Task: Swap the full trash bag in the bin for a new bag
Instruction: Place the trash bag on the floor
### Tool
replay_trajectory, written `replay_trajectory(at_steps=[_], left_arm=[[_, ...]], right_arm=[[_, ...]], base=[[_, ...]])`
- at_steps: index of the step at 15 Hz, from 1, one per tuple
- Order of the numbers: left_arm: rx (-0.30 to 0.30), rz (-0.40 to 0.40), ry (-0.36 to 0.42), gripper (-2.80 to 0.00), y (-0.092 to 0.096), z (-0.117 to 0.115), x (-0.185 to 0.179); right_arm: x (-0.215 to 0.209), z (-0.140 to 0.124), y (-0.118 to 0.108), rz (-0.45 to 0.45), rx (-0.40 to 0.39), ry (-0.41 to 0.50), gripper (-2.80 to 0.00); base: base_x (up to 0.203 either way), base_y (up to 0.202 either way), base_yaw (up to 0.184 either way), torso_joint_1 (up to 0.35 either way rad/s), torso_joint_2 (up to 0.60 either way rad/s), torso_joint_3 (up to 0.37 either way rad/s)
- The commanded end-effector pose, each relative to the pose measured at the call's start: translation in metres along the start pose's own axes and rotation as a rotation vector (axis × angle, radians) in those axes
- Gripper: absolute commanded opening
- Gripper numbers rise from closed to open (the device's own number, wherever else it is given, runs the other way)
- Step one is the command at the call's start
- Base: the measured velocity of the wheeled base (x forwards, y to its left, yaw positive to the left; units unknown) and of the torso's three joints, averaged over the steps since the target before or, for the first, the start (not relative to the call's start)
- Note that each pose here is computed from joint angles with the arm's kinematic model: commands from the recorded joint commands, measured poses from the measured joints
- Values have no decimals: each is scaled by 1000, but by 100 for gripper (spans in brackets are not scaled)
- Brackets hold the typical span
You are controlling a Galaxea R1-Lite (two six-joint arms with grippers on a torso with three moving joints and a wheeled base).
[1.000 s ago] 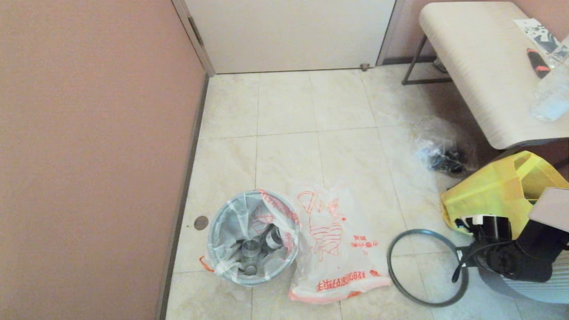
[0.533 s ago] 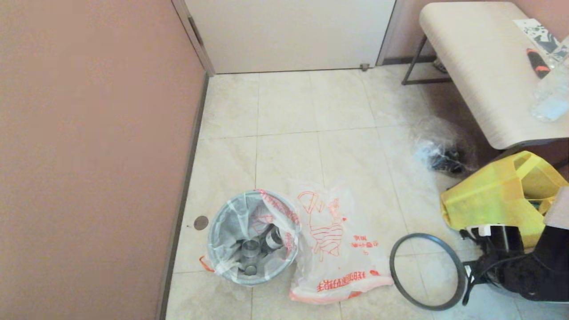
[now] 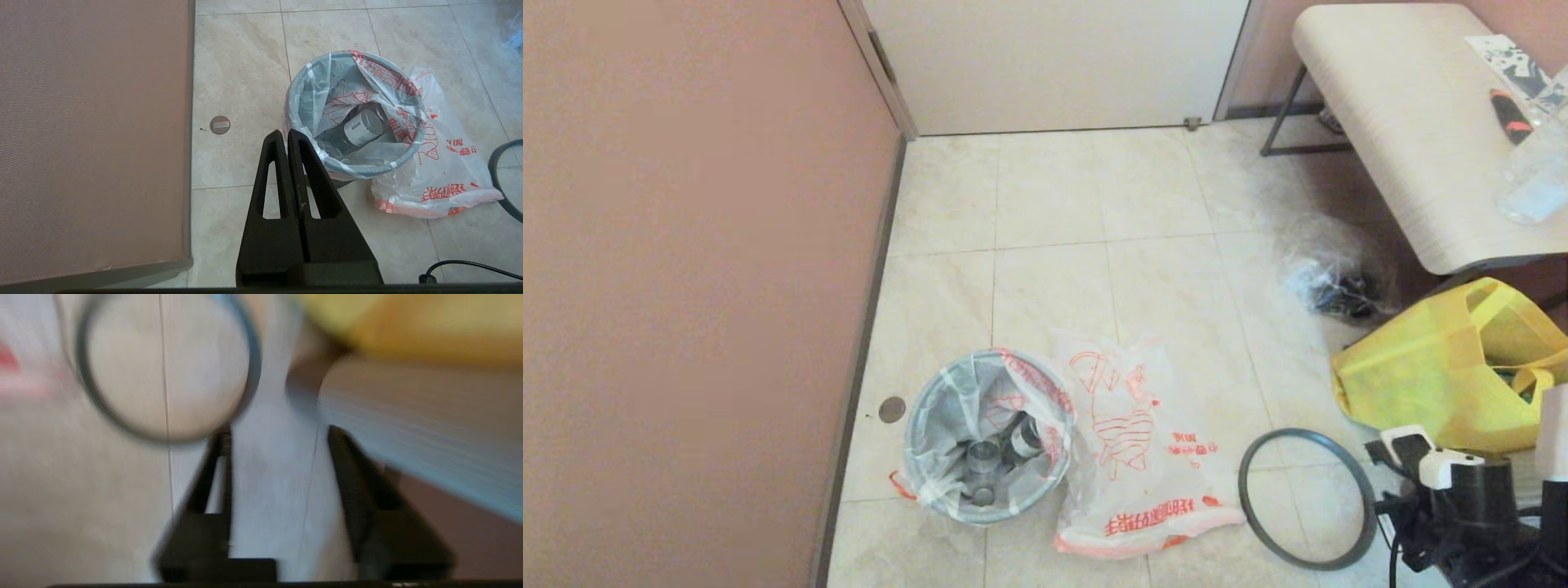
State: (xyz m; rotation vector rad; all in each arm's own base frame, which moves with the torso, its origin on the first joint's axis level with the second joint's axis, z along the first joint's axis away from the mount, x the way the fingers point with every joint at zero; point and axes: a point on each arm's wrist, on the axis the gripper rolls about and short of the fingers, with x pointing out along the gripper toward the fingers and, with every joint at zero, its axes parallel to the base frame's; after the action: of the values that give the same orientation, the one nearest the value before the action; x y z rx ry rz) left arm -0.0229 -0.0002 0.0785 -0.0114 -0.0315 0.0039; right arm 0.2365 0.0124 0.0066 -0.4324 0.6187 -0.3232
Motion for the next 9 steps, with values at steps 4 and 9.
replay_trajectory(at_steps=[4, 9], left_arm=[[-1, 1, 12, -280, 0, -3, 1], [0, 1, 10, -280, 0, -3, 1]], right_arm=[[-15, 46, -14, -42, 43, -189, -280], [-45, 131, -24, -15, 26, -211, -280]], base=[[0, 0, 0, 0, 0, 0], [0, 0, 0, 0, 0, 0]])
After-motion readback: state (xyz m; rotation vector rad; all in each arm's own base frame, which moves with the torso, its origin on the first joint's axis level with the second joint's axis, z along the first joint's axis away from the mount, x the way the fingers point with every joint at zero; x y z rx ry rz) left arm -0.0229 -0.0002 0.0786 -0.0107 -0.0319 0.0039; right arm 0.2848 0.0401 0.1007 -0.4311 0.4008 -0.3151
